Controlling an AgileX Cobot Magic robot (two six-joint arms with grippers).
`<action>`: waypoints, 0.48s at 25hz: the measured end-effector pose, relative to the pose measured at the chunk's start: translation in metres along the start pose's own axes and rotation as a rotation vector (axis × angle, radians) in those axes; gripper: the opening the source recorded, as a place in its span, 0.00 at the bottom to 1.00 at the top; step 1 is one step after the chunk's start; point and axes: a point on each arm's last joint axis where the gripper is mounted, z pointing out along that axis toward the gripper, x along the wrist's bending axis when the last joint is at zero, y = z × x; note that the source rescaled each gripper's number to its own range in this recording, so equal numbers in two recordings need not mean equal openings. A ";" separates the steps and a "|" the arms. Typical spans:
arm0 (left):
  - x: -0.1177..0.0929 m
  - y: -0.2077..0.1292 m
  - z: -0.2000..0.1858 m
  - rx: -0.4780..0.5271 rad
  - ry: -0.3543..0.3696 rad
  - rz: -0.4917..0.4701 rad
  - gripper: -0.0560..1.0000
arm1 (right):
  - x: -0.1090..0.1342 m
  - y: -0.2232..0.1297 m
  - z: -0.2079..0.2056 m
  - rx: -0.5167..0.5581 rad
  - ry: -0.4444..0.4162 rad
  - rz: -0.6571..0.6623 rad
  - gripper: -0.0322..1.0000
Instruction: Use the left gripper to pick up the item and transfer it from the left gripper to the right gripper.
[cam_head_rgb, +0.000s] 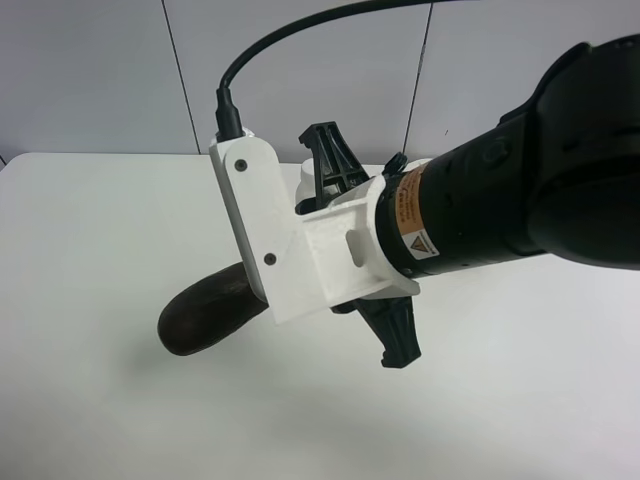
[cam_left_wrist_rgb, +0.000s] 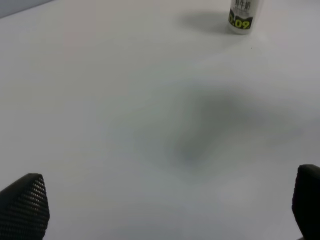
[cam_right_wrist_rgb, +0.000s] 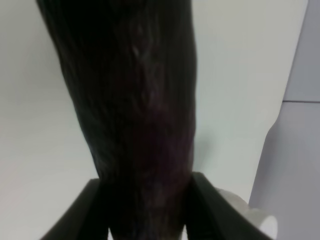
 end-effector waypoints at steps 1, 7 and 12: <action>0.000 -0.009 -0.001 -0.015 0.001 -0.002 0.99 | 0.000 0.000 0.000 -0.001 0.001 0.004 0.04; -0.004 -0.032 0.011 -0.003 -0.017 -0.013 0.99 | 0.001 0.001 0.000 -0.007 0.007 0.045 0.04; -0.009 -0.031 0.023 -0.054 -0.065 -0.033 0.99 | 0.001 0.001 0.000 -0.008 0.008 0.085 0.04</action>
